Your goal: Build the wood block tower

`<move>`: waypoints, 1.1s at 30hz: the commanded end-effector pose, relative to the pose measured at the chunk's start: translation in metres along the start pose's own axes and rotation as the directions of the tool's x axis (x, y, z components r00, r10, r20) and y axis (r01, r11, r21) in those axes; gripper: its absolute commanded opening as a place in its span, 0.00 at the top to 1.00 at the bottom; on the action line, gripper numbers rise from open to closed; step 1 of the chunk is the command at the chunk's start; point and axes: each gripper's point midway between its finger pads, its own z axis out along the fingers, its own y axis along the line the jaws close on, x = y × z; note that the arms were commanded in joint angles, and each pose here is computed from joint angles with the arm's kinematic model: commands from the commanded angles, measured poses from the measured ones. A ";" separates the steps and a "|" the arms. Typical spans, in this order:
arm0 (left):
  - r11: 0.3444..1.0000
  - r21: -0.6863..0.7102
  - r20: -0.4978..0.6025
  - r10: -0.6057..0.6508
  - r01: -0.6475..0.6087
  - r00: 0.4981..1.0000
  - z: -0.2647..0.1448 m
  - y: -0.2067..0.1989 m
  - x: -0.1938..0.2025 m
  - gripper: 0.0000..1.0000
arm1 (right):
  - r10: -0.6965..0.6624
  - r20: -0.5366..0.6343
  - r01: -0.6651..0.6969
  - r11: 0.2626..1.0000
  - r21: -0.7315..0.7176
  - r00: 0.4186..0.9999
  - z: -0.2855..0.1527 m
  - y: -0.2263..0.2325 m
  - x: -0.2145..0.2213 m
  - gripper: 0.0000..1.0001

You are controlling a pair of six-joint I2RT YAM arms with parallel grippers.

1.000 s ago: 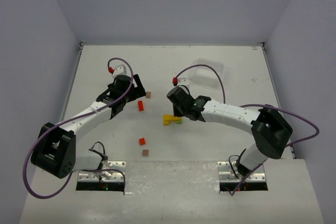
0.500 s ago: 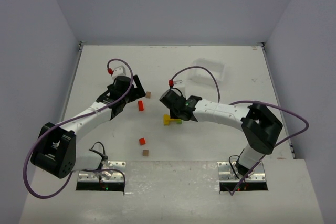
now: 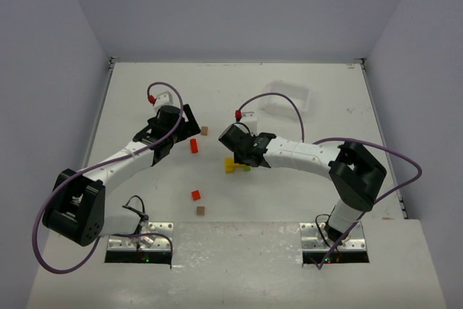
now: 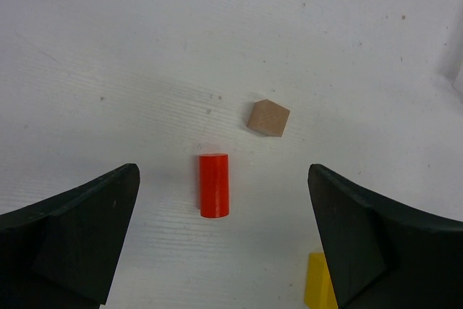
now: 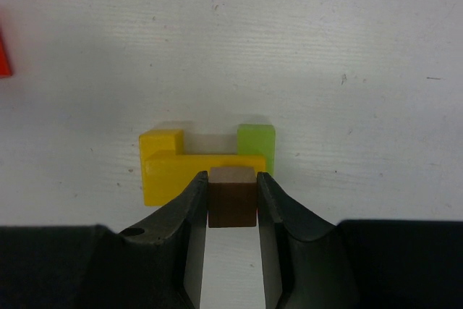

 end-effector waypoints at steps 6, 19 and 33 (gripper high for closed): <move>0.999 0.026 0.056 -0.033 0.031 0.998 -0.001 -0.005 -0.016 0.00 | 0.054 0.052 -0.054 0.998 0.010 0.997 -0.001 0.010 -0.016 0.67; 0.999 0.026 0.056 -0.033 0.031 0.998 -0.001 -0.005 -0.015 0.00 | 0.053 0.044 -0.054 0.998 0.014 0.998 0.000 0.010 -0.015 0.66; 0.999 0.029 0.055 -0.035 0.033 0.998 -0.001 -0.005 -0.015 0.00 | 0.051 0.043 -0.053 0.998 0.030 0.998 -0.005 0.003 -0.011 0.69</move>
